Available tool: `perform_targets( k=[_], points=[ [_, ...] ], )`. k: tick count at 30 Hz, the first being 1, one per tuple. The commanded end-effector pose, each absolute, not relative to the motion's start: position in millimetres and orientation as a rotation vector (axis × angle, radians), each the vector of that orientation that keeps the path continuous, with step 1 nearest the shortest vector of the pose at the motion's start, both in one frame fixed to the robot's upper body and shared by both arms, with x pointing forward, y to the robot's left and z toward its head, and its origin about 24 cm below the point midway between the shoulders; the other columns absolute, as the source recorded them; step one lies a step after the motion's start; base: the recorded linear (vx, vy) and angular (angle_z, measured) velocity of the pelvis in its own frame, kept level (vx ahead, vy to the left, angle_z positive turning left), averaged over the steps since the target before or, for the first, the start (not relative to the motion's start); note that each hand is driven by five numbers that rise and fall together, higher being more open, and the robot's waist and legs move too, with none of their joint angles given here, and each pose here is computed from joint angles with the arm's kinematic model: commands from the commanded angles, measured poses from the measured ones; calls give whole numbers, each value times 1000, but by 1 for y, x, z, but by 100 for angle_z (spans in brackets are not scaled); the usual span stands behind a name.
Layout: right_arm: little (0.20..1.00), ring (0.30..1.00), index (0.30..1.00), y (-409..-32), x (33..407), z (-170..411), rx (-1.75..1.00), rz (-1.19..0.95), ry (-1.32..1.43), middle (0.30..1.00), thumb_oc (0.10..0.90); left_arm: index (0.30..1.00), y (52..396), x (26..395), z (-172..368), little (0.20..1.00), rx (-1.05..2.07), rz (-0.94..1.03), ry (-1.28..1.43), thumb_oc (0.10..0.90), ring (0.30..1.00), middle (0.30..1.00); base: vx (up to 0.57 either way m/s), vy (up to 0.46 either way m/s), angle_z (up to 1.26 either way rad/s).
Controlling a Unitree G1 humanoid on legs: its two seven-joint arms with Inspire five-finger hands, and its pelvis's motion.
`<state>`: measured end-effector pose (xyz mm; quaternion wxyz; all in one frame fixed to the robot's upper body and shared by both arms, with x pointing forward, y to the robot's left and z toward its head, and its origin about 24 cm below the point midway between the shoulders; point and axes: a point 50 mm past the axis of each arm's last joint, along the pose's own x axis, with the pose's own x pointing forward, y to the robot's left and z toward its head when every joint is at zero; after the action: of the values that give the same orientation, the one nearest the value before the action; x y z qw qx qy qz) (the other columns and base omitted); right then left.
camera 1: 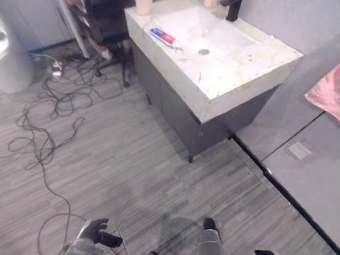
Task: Organize the bathroom.
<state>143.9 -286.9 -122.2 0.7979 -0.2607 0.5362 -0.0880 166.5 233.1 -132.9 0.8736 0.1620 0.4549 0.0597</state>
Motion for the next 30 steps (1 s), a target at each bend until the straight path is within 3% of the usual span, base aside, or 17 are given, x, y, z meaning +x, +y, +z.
perform_targets(
  k=[1,10,16,27,30],
  points=[
    [900,900,900,-308,153,-110,-592,-249,1123,900,800,900,238,174,-125,900,314,179,908,800,900,900,294,83,-37],
    [900,900,900,-306,113,-127,-484,-252,1238,900,800,900,236,172,-126,900,339,226,890,800,900,900,549,-102,-52],
    [900,900,900,-295,114,-131,-451,-282,1162,900,800,900,255,173,-116,900,332,303,815,800,900,900,394,-82,-26],
    [900,900,900,-286,121,-129,-379,-390,1065,900,800,900,281,144,-120,900,303,536,914,800,900,900,374,221,-91],
    [900,900,900,-290,119,-127,-360,-425,1050,900,800,900,289,133,-123,900,288,617,924,800,900,900,303,584,-96]
  ],
)
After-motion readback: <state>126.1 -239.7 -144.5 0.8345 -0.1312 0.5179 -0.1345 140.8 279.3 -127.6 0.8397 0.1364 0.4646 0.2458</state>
